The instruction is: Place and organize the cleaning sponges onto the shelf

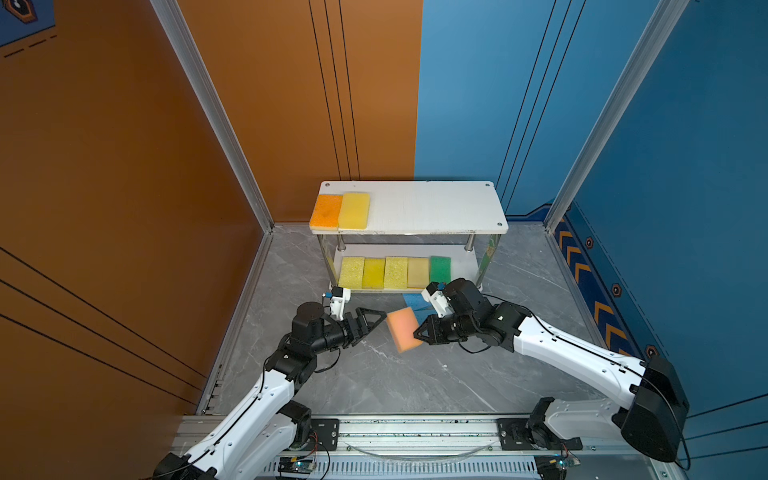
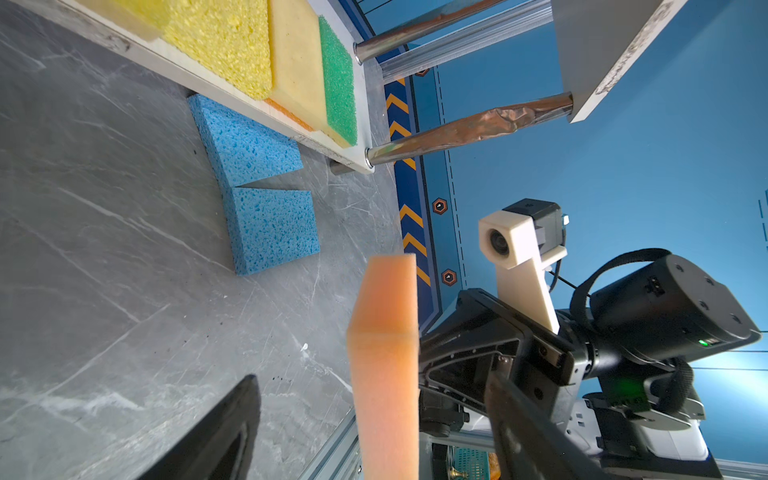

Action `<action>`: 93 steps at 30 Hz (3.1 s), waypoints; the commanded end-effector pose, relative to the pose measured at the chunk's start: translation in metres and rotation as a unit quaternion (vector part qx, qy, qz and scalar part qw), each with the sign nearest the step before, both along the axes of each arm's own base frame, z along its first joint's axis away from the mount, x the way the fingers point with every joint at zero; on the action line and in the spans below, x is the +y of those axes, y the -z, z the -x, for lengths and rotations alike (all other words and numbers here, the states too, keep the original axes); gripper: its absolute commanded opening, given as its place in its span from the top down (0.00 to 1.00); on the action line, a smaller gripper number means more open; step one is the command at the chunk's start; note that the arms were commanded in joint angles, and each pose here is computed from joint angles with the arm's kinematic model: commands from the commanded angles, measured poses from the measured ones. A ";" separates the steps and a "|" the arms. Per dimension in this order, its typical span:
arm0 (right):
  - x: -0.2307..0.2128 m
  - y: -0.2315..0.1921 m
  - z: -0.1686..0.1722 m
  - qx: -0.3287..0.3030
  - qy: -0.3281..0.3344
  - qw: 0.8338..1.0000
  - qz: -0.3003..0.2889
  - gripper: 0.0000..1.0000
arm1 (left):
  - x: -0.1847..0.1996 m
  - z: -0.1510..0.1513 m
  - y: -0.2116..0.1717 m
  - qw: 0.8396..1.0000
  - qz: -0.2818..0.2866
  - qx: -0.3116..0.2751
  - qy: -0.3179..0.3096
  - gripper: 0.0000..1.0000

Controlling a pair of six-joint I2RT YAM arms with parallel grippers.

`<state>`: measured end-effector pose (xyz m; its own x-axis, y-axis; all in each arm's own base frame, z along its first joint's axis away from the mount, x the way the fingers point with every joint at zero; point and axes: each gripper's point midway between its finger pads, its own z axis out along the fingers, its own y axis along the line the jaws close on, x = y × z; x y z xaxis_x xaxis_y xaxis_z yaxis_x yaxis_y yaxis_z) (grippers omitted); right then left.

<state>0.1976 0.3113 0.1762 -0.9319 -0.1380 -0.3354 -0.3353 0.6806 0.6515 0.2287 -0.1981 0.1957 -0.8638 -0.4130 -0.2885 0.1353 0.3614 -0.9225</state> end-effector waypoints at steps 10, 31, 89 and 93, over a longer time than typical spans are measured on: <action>0.021 -0.025 0.001 -0.020 -0.037 0.999 -0.022 0.88 | 0.002 0.002 -0.016 0.999 0.020 -0.025 0.002 0.15; 0.031 -0.030 0.004 -0.021 -0.047 0.998 -0.025 0.86 | -0.012 0.003 -0.019 0.999 0.014 -0.042 0.018 0.45; 0.027 -0.053 0.007 -0.045 -0.022 0.997 -0.058 0.92 | -0.004 -0.007 -0.036 0.998 0.048 -0.051 0.000 0.77; 0.024 -0.066 0.010 -0.061 -0.019 0.996 -0.057 0.95 | 0.004 -0.008 -0.045 0.997 0.059 -0.058 -0.007 0.62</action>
